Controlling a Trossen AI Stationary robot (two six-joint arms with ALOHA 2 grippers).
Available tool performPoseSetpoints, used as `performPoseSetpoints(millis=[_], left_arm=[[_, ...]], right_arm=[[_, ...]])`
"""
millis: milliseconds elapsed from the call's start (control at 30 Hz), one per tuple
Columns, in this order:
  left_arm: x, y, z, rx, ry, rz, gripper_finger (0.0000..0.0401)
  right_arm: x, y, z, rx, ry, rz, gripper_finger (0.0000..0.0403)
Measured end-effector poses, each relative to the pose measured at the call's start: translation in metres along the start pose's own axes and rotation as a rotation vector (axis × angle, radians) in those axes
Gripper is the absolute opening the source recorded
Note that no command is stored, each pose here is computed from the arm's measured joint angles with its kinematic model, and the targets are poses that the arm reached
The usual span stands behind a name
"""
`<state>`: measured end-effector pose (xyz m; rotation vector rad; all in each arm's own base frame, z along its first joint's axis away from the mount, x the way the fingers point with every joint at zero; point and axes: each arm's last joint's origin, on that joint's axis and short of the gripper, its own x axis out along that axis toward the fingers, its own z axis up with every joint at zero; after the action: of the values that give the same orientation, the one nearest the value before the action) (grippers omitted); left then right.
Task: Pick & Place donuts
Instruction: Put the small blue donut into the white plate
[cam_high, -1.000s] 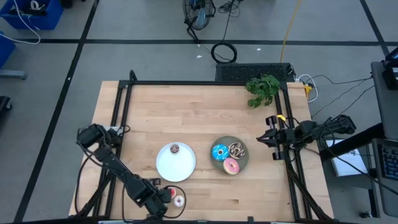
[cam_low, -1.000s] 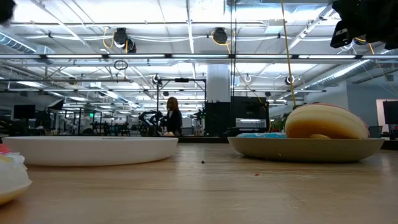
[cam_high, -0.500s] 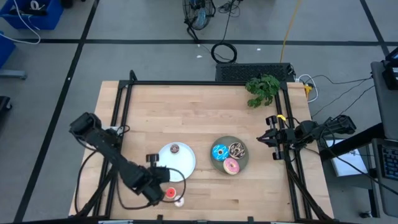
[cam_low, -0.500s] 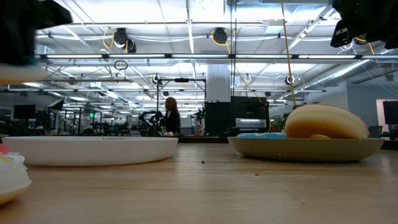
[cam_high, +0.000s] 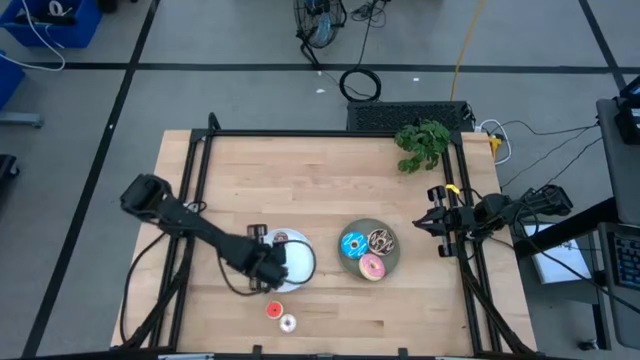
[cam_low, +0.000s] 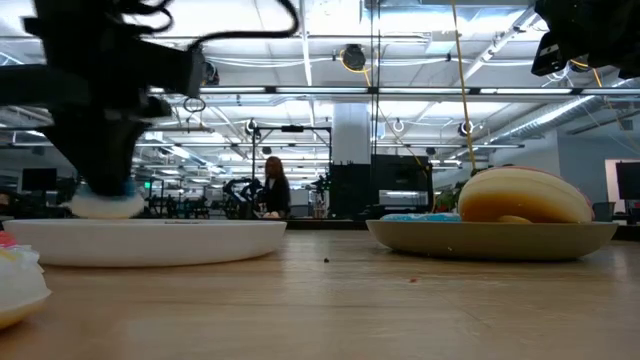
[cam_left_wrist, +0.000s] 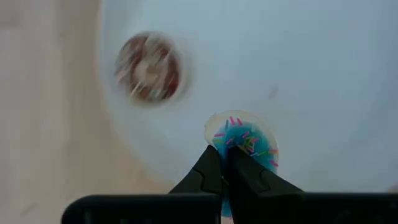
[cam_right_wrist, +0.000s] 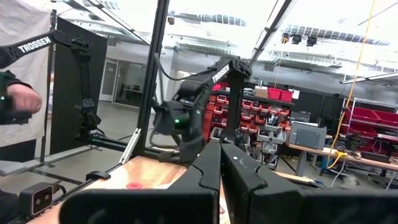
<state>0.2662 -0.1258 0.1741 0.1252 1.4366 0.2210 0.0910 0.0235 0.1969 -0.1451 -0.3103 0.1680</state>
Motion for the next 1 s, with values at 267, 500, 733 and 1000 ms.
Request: performPoseSetpoints(millis=[267, 500, 733, 1000], left_arm=[[0.023, 0.010, 0.004, -0.029, -0.021, -0.105, 0.0013], [0.026, 0.012, 0.002, -0.045, -0.010, -0.099, 0.0022], [0.026, 0.010, 0.004, -0.063, -0.025, -0.138, 0.0026], [0.026, 0.009, 0.006, -0.091, -0.030, -0.171, 0.0116]], right_arm=[[0.000, 0.000, 0.000, -0.007, 0.000, 0.000, 0.0000], [0.000, 0.000, 0.000, -0.007, 0.001, 0.000, 0.0000], [0.000, 0.000, 0.000, -0.007, 0.001, 0.000, 0.0000], [0.000, 0.000, 0.000, -0.007, 0.001, 0.000, 0.0000]])
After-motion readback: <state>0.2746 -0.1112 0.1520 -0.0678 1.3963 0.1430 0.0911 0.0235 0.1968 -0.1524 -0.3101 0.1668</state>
